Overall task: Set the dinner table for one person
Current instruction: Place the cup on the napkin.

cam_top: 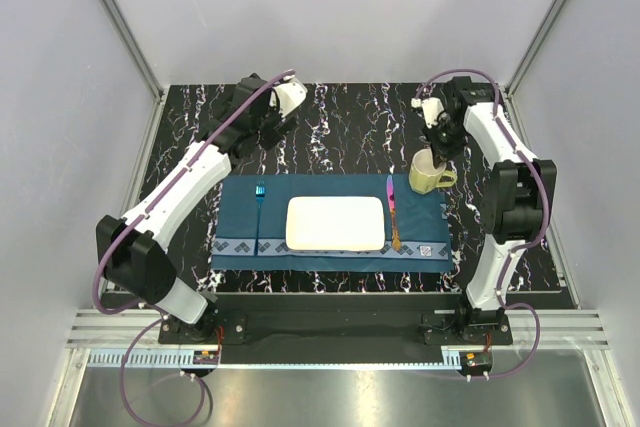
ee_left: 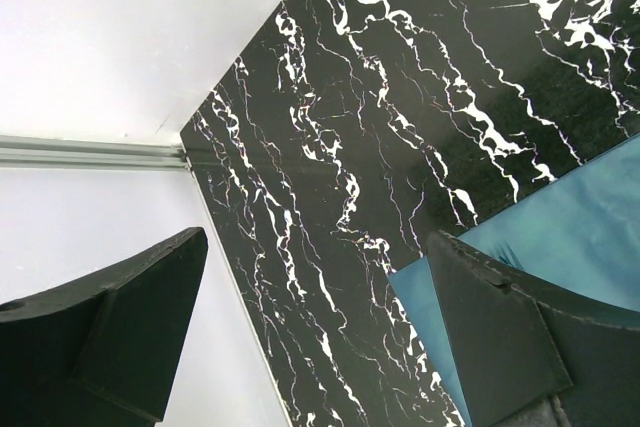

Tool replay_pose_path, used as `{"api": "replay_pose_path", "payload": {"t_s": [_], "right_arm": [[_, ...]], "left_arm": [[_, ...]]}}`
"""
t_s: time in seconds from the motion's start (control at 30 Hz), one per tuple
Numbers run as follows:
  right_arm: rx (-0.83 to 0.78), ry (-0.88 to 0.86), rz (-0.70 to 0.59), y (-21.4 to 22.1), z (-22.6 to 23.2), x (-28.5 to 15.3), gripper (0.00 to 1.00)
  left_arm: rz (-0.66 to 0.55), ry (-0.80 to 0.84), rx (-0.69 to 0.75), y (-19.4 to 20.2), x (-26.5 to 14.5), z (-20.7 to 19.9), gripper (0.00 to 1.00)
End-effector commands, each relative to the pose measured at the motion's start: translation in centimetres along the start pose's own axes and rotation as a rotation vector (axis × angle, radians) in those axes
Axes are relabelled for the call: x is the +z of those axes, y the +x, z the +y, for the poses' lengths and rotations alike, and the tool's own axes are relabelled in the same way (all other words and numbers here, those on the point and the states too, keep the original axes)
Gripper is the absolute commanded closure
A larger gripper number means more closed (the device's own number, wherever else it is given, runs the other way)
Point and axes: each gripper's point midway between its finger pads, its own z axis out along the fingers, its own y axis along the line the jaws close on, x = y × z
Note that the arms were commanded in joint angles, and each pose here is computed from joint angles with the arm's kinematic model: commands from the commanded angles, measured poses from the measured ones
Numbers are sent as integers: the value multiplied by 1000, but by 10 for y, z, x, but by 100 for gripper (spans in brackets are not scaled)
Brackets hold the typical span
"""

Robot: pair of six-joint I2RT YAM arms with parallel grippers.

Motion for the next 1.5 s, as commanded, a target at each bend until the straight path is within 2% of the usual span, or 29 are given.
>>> {"api": "replay_pose_path", "payload": {"t_s": [0.0,0.63,0.67,0.7,0.87,1.0,1.1,1.2,1.47], "right_arm": [[7,65,-104,-15,-9,-25,100],[18,58,-75,2,-10,2,99],[10,59,-76,2,-10,1,87],[9,64,-72,2,-11,1,82],[3,73,-72,2,-13,-3,63],[-3,78,-72,0,-13,-10,58],[-16,87,-72,-1,-14,-17,48],[-29,97,-77,-3,-17,-25,44],[-50,102,-116,-16,-16,-57,39]], "left_arm": [[-75,-25,-39,-25,-7,12,1],[-67,-38,-26,-25,-7,15,1],[-65,-38,-23,-24,-7,15,1],[-64,-37,-21,-24,-6,14,1],[-67,-37,-15,-26,-4,15,1],[-70,-38,-15,-27,-3,15,1],[-71,-35,-14,-28,-2,14,1],[-73,-34,-18,-29,-1,14,1],[-76,-32,-26,-30,-1,14,1]]}}
